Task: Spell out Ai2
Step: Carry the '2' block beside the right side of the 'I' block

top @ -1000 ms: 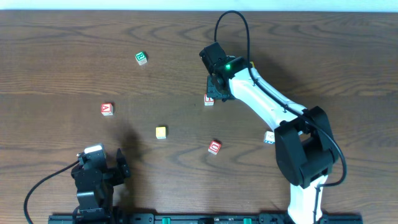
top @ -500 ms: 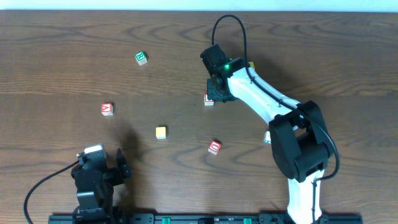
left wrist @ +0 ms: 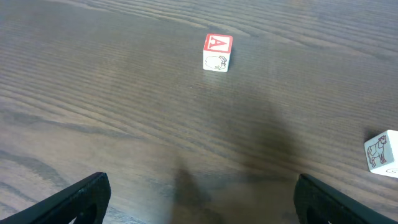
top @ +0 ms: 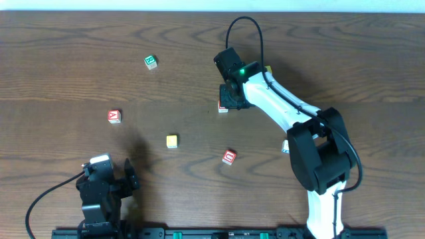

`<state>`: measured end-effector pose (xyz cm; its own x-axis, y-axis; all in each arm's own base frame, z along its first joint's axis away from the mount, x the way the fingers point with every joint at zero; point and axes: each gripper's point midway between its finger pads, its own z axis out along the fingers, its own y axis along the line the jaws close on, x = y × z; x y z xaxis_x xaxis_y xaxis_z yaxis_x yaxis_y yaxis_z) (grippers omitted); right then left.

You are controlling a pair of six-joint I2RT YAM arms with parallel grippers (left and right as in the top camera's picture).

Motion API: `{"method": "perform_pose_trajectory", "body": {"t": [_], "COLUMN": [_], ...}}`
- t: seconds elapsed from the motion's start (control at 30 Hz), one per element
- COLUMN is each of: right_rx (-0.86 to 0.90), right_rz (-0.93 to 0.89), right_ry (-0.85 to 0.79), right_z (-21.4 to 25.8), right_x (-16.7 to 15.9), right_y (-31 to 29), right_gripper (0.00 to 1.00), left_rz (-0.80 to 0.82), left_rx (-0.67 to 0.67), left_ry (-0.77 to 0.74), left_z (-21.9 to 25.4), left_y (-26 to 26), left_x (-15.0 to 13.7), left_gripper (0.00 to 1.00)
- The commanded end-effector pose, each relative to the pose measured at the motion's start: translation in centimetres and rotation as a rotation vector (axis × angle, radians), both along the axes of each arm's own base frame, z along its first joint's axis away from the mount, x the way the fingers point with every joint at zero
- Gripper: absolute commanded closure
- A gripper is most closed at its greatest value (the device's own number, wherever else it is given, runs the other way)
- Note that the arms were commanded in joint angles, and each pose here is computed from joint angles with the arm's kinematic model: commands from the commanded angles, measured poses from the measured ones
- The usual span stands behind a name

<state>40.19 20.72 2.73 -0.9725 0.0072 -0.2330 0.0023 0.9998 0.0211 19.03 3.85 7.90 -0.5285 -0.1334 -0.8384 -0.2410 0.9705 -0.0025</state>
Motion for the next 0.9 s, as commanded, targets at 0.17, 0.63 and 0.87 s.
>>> {"method": "perform_pose_trajectory", "body": {"t": [0.17,0.63,0.87], "right_rx": [0.019,0.017,0.017], "right_rz": [0.007,0.007,0.007], "right_ry": [0.002,0.005,0.006], "right_z": [0.07,0.05,0.05], "right_x": [0.24,0.17,0.16], "right_y": [0.32,0.27,0.27], "right_gripper": [0.82,0.73,0.70], "left_rz": [0.009,0.009,0.009], "left_rx": [0.006,0.006,0.006], "left_ry": [0.005,0.005,0.006], "left_z": [-0.29,-0.29,-0.30], "left_y": [0.21,0.21,0.21], "left_x": [-0.08,-0.08,-0.08], "left_gripper": [0.04,0.05,0.05]}}
